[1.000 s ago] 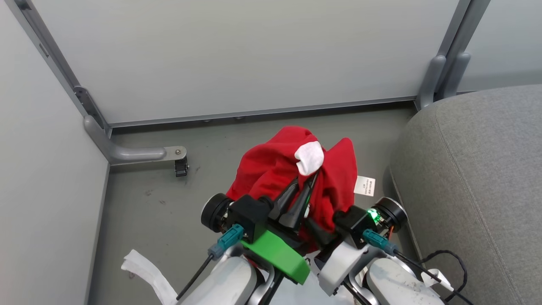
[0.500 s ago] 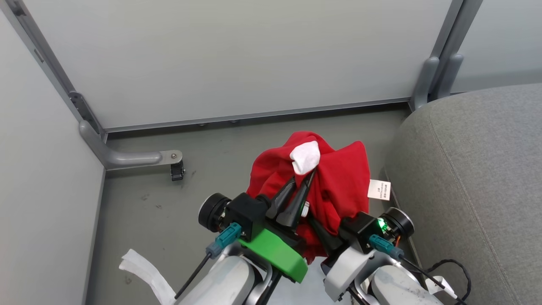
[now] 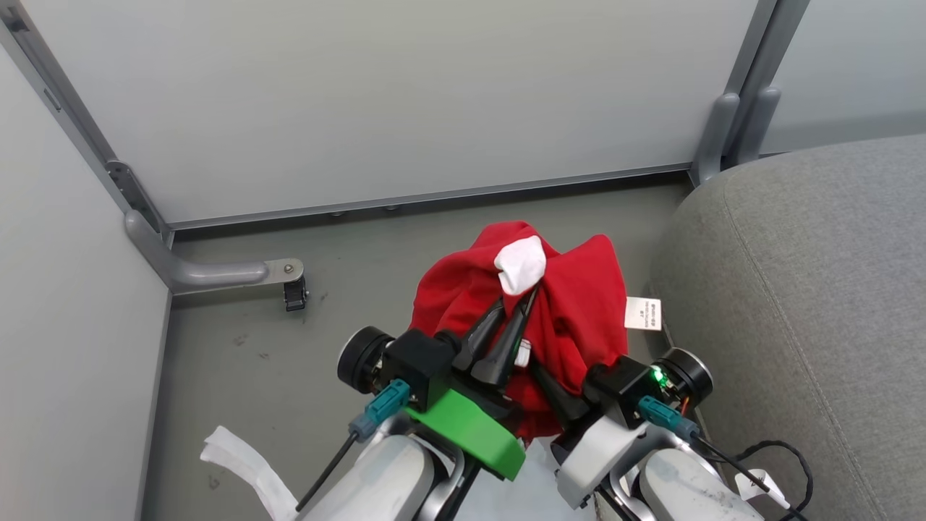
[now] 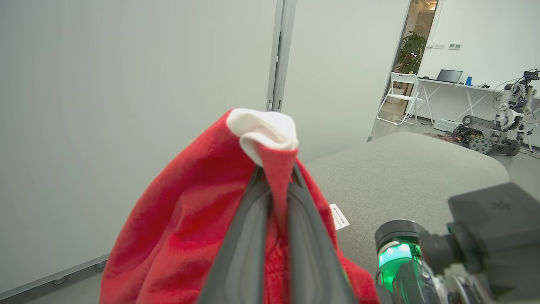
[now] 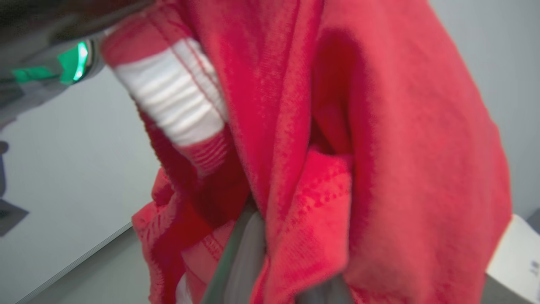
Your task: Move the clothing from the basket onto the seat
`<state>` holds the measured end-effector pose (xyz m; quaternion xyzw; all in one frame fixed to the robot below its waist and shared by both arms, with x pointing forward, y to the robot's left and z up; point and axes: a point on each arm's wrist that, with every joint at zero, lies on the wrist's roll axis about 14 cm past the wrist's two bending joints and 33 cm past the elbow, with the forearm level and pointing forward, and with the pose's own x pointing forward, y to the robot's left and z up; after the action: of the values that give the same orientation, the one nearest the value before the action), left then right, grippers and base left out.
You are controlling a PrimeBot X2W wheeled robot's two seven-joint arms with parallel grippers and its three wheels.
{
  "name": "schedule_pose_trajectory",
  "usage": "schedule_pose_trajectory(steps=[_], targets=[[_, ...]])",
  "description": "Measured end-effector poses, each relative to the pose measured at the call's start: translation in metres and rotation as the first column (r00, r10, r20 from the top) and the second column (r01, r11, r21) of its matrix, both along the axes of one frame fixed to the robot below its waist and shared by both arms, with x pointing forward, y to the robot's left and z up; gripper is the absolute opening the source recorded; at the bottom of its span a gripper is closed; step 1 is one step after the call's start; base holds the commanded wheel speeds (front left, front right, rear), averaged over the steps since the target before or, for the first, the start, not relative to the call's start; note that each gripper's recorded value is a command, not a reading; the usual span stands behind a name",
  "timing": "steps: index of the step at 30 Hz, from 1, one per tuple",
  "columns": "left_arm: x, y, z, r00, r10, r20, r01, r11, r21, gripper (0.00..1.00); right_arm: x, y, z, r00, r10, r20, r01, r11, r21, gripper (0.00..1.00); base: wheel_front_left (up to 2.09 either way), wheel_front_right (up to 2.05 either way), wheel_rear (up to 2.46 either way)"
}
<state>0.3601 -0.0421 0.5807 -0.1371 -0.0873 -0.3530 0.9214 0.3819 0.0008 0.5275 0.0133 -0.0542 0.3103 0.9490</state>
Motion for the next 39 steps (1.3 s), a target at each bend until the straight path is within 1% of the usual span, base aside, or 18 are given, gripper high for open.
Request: schedule_pose_trajectory(steps=[1,10,20,21,27,32,39], targets=[[0.000,0.000,0.000,1.000,0.000,0.000,0.000,1.000,0.000,1.00,0.000,-0.001,0.001,1.000,-0.003,0.003,0.003,1.000,0.003,0.00,0.00,0.00,0.00],[0.003,-0.009,0.001,1.000,-0.016,0.016,0.016,1.000,0.005,1.00,-0.002,-0.014,0.003,0.999,-0.042,0.009,0.042,0.999,0.014,0.00,0.00,0.00,0.00],[0.005,-0.034,-0.005,0.996,-0.088,0.002,0.088,0.996,0.009,1.00,-0.002,-0.049,0.005,0.989,-0.146,0.010,0.145,0.989,0.024,0.00,0.00,0.00,0.00],[0.005,-0.040,-0.006,0.994,-0.108,0.002,0.108,0.994,0.012,1.00,-0.003,-0.059,0.005,0.984,-0.177,0.010,0.177,0.984,0.025,0.00,0.00,0.00,0.00],[0.004,-0.062,-0.009,0.985,-0.171,0.001,0.171,0.985,0.018,1.00,-0.006,-0.093,0.006,0.961,-0.277,0.011,0.276,0.961,0.026,0.00,0.00,0.00,0.00],[0.001,-0.083,-0.013,0.972,-0.236,0.001,0.236,0.971,0.024,1.00,-0.010,-0.125,0.011,0.929,-0.370,0.022,0.369,0.929,0.034,0.00,0.00,0.00,0.00],[-0.006,-0.112,-0.020,0.947,-0.322,-0.011,0.322,0.946,0.021,1.00,-0.021,-0.161,0.013,0.881,-0.472,0.024,0.471,0.881,0.037,0.00,0.00,0.00,0.00]])
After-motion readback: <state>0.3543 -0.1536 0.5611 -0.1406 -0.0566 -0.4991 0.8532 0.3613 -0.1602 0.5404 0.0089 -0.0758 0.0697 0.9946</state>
